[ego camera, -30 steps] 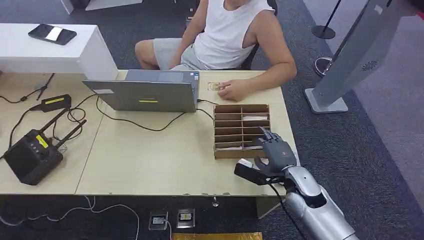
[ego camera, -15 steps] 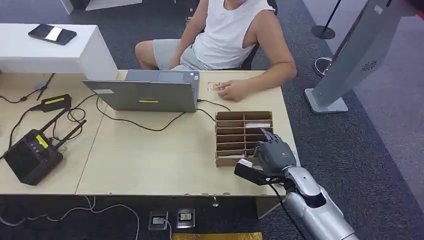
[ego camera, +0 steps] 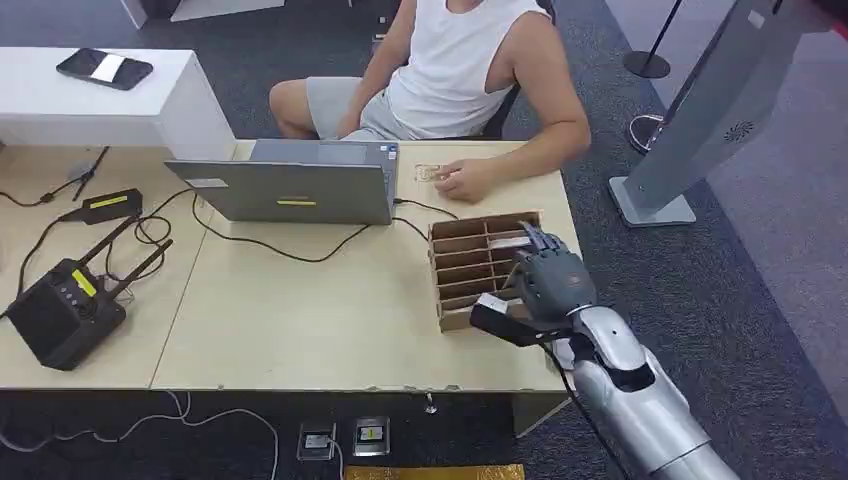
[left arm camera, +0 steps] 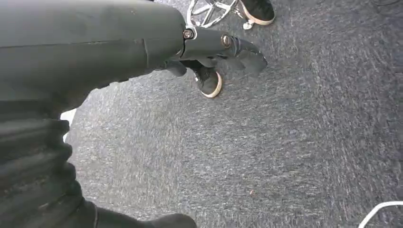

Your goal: Pass the card to the sensor for recognition and then transmit it.

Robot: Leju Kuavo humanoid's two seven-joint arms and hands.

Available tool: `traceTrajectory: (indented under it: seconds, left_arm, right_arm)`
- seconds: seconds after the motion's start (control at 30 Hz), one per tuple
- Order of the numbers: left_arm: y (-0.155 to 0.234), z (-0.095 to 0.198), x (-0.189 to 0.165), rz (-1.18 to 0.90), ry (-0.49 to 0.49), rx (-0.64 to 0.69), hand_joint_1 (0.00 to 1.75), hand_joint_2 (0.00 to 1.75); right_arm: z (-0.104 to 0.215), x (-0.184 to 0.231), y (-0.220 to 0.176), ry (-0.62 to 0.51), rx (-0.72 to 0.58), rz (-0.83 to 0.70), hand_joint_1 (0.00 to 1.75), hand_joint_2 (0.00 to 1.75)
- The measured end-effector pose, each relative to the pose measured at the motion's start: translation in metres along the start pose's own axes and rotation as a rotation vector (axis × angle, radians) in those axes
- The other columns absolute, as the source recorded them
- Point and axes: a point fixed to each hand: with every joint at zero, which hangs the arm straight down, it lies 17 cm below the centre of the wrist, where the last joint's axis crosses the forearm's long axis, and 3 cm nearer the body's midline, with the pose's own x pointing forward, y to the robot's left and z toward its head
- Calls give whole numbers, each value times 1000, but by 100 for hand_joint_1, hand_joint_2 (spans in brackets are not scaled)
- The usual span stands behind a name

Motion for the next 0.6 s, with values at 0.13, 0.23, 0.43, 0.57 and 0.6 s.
traceTrajectory:
  seconds: [0.13, 0.23, 0.43, 0.57, 0.6]
  left_arm:
    - [-1, 0, 5, -11, -11, -2, 0, 175]
    - [0, -1, 11, -17, -22, -3, 0, 175]
    - [1, -3, 23, -21, -40, -8, 0, 175]
    - [-1, -3, 24, -22, -41, -14, 0, 175]
    - [-1, -3, 25, -22, -43, -15, 0, 175]
  right_arm:
    - [-39, -7, -80, -30, -177, 76, 175, 175]
    - [-58, -11, -131, -40, -277, 106, 175, 175]
    - [-90, -3, -213, -90, -425, 132, 175, 175]
    - [-112, -2, -229, -112, -448, 120, 175, 175]
    - [-117, -2, -227, -110, -439, 118, 175, 175]
